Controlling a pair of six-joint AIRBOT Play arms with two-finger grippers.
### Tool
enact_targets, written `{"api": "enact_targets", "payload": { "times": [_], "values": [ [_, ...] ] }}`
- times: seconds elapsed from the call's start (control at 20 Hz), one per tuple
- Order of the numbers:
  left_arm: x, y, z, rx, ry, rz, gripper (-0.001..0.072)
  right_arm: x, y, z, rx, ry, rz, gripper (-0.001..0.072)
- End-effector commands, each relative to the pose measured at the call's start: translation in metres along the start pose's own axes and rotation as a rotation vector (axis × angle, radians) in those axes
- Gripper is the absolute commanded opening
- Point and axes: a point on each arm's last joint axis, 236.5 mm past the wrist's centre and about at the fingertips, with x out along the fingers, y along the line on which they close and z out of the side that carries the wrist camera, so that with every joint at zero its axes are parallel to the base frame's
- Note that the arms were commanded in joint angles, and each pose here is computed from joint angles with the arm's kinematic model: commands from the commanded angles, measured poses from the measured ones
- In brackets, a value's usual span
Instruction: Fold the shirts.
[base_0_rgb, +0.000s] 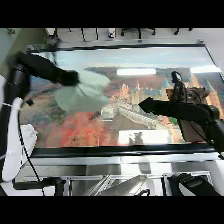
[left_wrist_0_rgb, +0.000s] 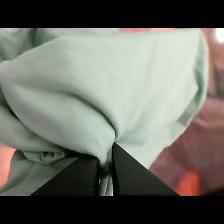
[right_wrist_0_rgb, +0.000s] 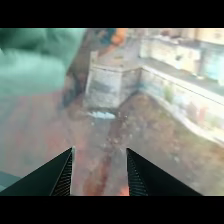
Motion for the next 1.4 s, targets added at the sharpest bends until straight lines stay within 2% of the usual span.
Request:
{"api": "enact_targets", "payload": {
  "times": [0.0,0.1,0.15,0.2,0.25,0.3,0.35,0.5,0.65,0.7,0.8,0.95,1.1,1.35],
  "values": [
    [0.049,-0.074,-0.066,0.066,0.129,-0.084,0.0012,-0.018,-0.021,-0.020,0.009,0.105,-0.040,0.0390],
    [0.085,-0.097,-0.094,0.097,0.172,-0.100,0.0014,-0.018,-0.026,-0.022,0.009,0.121,-0.051,0.0390],
    [0.095,-0.104,-0.103,0.111,0.192,-0.104,0.0153,-0.016,-0.027,-0.023,-0.008,0.127,-0.052,0.0392],
    [0.101,-0.107,-0.108,0.112,0.214,-0.105,0.0512,-0.014,-0.029,-0.023,-0.008,0.134,-0.054,0.0404],
    [0.098,-0.106,-0.110,0.075,0.243,-0.099,0.0673,-0.011,-0.031,-0.024,-0.002,0.144,-0.058,0.0499],
    [0.087,-0.100,-0.111,0.048,0.285,-0.092,0.0677,-0.007,-0.034,-0.025,0.006,0.154,-0.064,0.0624],
    [0.070,-0.092,-0.112,0.037,0.329,-0.086,0.0677,-0.004,-0.040,-0.026,0.024,0.168,-0.071,0.0654],
    [0.012,-0.056,-0.125,-0.034,0.420,-0.049,0.0676,0.000,-0.068,-0.036,0.077,0.263,-0.112,0.0649],
    [-0.014,-0.028,-0.164,-0.130,0.407,-0.016,0.0676,0.005,-0.098,-0.046,0.128,0.355,-0.136,0.0647],
    [-0.012,-0.020,-0.186,-0.163,0.404,-0.008,0.0676,0.011,-0.104,-0.051,0.128,0.387,-0.132,0.0641],
    [0.006,-0.007,-0.229,-0.237,0.393,-0.002,0.0676,0.030,-0.107,-0.060,0.146,0.444,-0.099,0.0462],
    [0.050,-0.007,-0.262,-0.367,0.307,-0.057,0.0657,0.064,-0.108,-0.074,0.195,0.504,-0.043,0.0468],
    [0.089,-0.002,-0.253,-0.445,0.209,-0.099,0.0657,0.095,-0.101,-0.079,0.243,0.511,0.033,0.0468],
    [0.128,-0.014,-0.240,-0.391,0.266,-0.120,0.0656,0.138,-0.101,-0.092,0.223,0.506,0.004,0.0468]
  ]
}}
